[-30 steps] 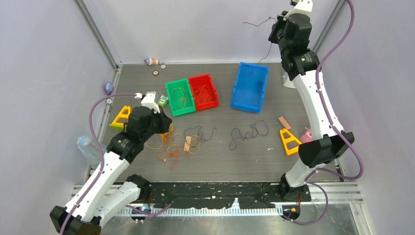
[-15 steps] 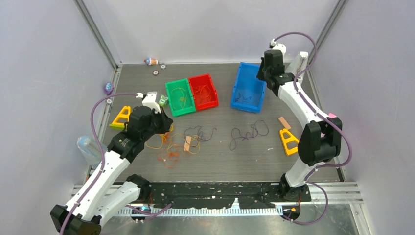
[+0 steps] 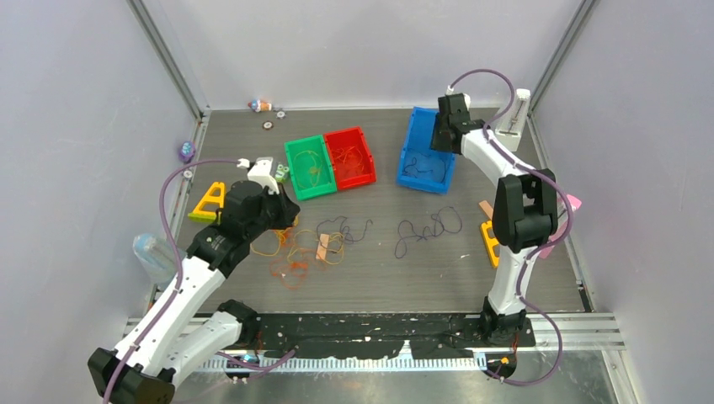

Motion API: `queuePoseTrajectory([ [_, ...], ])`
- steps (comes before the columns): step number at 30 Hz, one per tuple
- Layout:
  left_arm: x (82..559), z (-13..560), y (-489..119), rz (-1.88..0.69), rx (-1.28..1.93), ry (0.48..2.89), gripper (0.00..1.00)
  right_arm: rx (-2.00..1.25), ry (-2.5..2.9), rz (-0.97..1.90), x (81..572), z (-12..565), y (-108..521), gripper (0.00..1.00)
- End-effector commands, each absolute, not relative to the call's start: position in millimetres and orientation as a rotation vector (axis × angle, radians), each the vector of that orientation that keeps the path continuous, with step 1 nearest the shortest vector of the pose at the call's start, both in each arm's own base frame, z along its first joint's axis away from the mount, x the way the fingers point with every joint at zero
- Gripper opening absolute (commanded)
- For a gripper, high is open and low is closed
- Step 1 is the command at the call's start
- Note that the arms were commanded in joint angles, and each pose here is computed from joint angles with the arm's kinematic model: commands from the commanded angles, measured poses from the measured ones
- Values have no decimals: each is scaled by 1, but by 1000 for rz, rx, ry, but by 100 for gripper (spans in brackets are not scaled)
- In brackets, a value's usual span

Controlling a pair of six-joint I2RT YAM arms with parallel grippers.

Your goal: Untangle the cables

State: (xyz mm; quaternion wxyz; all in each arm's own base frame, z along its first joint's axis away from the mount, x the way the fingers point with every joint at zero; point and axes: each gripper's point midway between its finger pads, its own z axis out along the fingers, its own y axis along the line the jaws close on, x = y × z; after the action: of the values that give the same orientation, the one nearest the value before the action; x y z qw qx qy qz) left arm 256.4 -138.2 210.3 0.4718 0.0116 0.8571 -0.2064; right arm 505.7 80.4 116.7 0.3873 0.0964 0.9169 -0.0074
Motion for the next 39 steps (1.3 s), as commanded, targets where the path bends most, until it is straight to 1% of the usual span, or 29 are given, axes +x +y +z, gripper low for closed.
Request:
queuePoseTrajectory([
  [1,260,217,-151,-568,88,2072,7,186,2284,82,520,173,97,69],
  [2,259,216,-153,-578,99,2079,9,180,2280,90,519,180,100,77],
  [3,259,214,-155,-590,108,2084,11,165,2297,90,512,180,103,89],
  [4,258,212,-157,-603,118,2088,12,160,2298,91,502,184,104,93],
  [5,258,209,-160,-613,124,2089,12,153,2257,99,494,203,106,99],
  [6,258,207,-161,-623,128,2090,13,139,2289,82,478,189,108,97],
  [7,259,205,-163,-635,132,2084,14,134,2250,99,468,205,108,95],
  [8,259,202,-165,-645,137,2085,14,118,2297,92,449,185,109,95],
  [9,259,201,-167,-655,143,2082,14,120,2260,112,437,201,108,95],
  [10,259,199,-169,-664,148,2081,14,108,2311,101,418,178,106,95],
  [11,258,196,-171,-673,153,2078,15,111,2270,126,407,191,105,95],
  [12,258,196,-173,-684,159,2072,15,96,2325,130,388,165,104,95],
  [13,258,195,-175,-693,161,2068,15,101,2278,160,380,177,103,95],
  [14,256,191,-178,-705,165,2071,15,94,2328,165,362,154,101,95],
  [15,254,189,-181,-720,171,2067,15,89,2330,177,348,146,99,95],
  [19,246,182,-196,-758,212,2038,15,102,2352,210,322,116,94,95],
  [22,240,180,-206,-784,256,2004,16,109,2393,264,317,97,98,95],
  [24,238,178,-208,-788,284,1983,20,109,2436,263,315,81,100,95],
  [32,237,173,-206,-779,348,1873,43,31,2601,442,302,34,129,95],
  [36,235,170,-210,-796,389,1841,52,-10,2631,544,285,24,144,95],
  [39,235,168,-210,-788,409,1811,55,-62,2649,581,273,24,154,95],
])
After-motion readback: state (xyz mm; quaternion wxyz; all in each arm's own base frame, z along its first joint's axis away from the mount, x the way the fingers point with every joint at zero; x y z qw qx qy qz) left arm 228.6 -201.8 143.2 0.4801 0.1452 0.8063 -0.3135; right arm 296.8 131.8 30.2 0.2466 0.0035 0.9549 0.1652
